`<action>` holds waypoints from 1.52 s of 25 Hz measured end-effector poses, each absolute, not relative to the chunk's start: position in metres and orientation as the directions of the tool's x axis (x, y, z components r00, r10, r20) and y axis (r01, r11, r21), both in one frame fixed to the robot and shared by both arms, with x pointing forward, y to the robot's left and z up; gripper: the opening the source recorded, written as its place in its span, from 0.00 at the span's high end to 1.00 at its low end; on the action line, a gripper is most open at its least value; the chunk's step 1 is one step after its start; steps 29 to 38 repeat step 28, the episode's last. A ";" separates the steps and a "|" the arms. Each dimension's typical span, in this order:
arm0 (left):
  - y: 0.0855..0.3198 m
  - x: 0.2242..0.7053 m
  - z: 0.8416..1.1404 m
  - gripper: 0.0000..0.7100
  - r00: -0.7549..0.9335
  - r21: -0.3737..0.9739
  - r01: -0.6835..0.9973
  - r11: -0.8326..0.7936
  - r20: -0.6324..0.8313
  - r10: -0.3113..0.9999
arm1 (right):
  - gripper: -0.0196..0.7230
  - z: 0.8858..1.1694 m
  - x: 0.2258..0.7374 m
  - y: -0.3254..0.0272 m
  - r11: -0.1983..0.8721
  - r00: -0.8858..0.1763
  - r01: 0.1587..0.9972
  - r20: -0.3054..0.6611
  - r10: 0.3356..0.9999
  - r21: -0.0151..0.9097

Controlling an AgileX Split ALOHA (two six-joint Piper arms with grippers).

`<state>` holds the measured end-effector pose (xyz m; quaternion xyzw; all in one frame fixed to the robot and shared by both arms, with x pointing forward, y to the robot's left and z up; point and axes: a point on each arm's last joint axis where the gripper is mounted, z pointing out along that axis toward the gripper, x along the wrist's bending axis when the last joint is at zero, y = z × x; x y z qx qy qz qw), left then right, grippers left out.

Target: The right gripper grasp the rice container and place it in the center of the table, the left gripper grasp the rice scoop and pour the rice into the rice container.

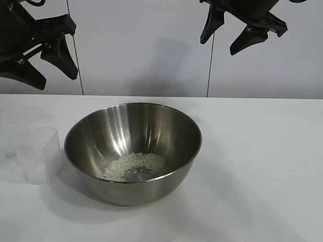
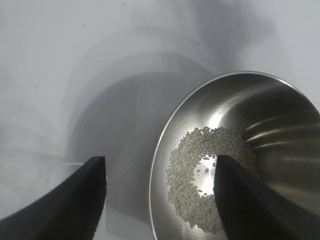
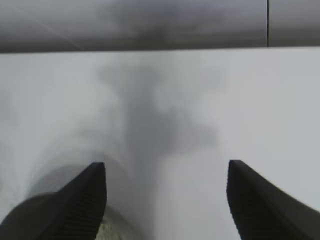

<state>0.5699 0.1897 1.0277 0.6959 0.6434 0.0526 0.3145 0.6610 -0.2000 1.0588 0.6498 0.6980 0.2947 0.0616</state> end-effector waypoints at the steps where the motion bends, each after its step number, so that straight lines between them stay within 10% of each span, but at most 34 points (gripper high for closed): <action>1: 0.190 0.570 1.028 0.36 0.167 0.507 0.861 0.026 -0.331 0.929 | 0.34 1.057 0.659 -0.200 -0.008 -0.149 0.884 0.297 0.943 0.467; 38: 0.190 0.572 1.029 0.36 0.175 0.532 0.847 0.025 -0.322 0.931 | 0.34 1.049 0.637 -0.200 0.077 -0.151 0.966 0.301 0.942 0.245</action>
